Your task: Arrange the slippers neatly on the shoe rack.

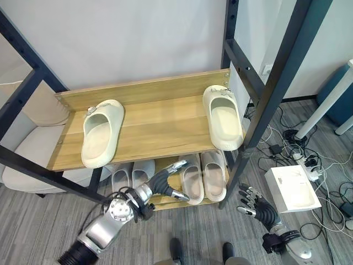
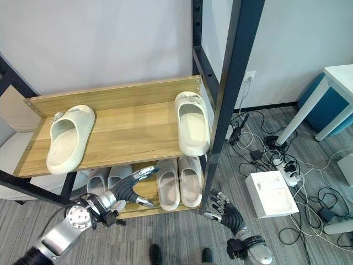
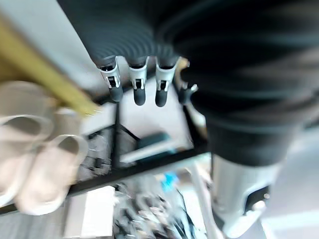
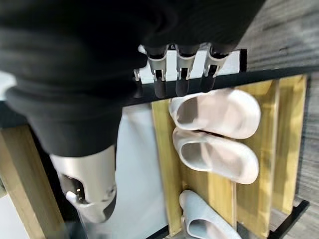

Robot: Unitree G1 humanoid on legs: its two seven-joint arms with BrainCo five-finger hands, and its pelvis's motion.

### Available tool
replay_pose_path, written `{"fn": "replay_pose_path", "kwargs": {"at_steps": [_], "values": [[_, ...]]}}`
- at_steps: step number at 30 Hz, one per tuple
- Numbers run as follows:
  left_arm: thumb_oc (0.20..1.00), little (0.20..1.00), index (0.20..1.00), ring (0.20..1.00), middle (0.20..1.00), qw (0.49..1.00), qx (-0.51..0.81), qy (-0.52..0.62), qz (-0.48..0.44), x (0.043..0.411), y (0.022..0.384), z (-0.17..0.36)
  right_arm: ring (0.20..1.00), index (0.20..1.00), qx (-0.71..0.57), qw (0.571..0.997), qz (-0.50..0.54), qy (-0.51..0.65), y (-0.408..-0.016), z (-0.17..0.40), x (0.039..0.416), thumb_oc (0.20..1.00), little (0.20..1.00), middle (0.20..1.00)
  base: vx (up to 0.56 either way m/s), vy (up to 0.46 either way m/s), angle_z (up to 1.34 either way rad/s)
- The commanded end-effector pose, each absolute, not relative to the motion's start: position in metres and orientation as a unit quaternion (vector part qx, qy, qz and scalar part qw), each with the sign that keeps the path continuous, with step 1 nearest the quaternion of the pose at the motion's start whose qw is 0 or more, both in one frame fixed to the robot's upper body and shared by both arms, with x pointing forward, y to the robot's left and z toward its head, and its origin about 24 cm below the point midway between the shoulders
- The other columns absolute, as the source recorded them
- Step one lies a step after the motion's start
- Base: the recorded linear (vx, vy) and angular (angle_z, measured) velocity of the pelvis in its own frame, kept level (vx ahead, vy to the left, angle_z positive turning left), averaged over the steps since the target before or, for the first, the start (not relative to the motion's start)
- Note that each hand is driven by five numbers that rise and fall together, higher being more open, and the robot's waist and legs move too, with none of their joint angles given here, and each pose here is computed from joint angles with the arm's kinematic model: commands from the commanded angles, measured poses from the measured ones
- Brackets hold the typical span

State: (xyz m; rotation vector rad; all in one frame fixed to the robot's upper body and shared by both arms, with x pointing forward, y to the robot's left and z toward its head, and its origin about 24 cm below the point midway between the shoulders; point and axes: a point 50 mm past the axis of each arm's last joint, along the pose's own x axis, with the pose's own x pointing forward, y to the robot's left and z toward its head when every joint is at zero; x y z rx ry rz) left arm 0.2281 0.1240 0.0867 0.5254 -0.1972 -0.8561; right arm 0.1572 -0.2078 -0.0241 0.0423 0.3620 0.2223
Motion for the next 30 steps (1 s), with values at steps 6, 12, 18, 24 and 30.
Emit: {"fn": "replay_pose_path", "kwargs": {"at_steps": [6,12,18,24,30], "values": [[1.0,1.0,1.0,1.0,1.0,0.853,0.021,-0.287,-0.436,0.233,0.102,0.181,1.0,1.0,0.024,0.979,0.149,0.137,-0.187,-0.017,0.171,1.0,1.0,1.0,0.0,-0.011,0.0],[1.0,1.0,1.0,1.0,1.0,0.898,-0.041,-0.407,-0.16,0.255,0.144,0.21,1.0,1.0,0.035,0.983,0.117,0.137,-0.179,-0.025,0.173,1.0,1.0,1.0,0.02,-0.041,0.08],[1.0,1.0,1.0,1.0,1.0,0.863,0.137,-0.483,0.054,0.265,0.177,0.235,1.0,1.0,0.022,0.986,0.105,0.129,-0.181,-0.026,0.172,1.0,1.0,1.0,0.03,-0.009,0.1],[1.0,1.0,1.0,1.0,1.0,0.771,0.406,-0.445,0.207,0.293,0.224,0.244,1.0,1.0,0.005,0.985,0.125,0.122,-0.18,-0.023,0.173,1.0,1.0,1.0,0.04,-0.003,-0.01],[1.0,1.0,1.0,1.0,1.0,0.65,0.603,-0.358,0.294,0.303,0.279,0.252,1.0,1.0,-0.003,0.984,0.138,0.115,-0.185,-0.019,0.171,1.0,1.0,1.0,0.03,0.006,-0.03]]}}
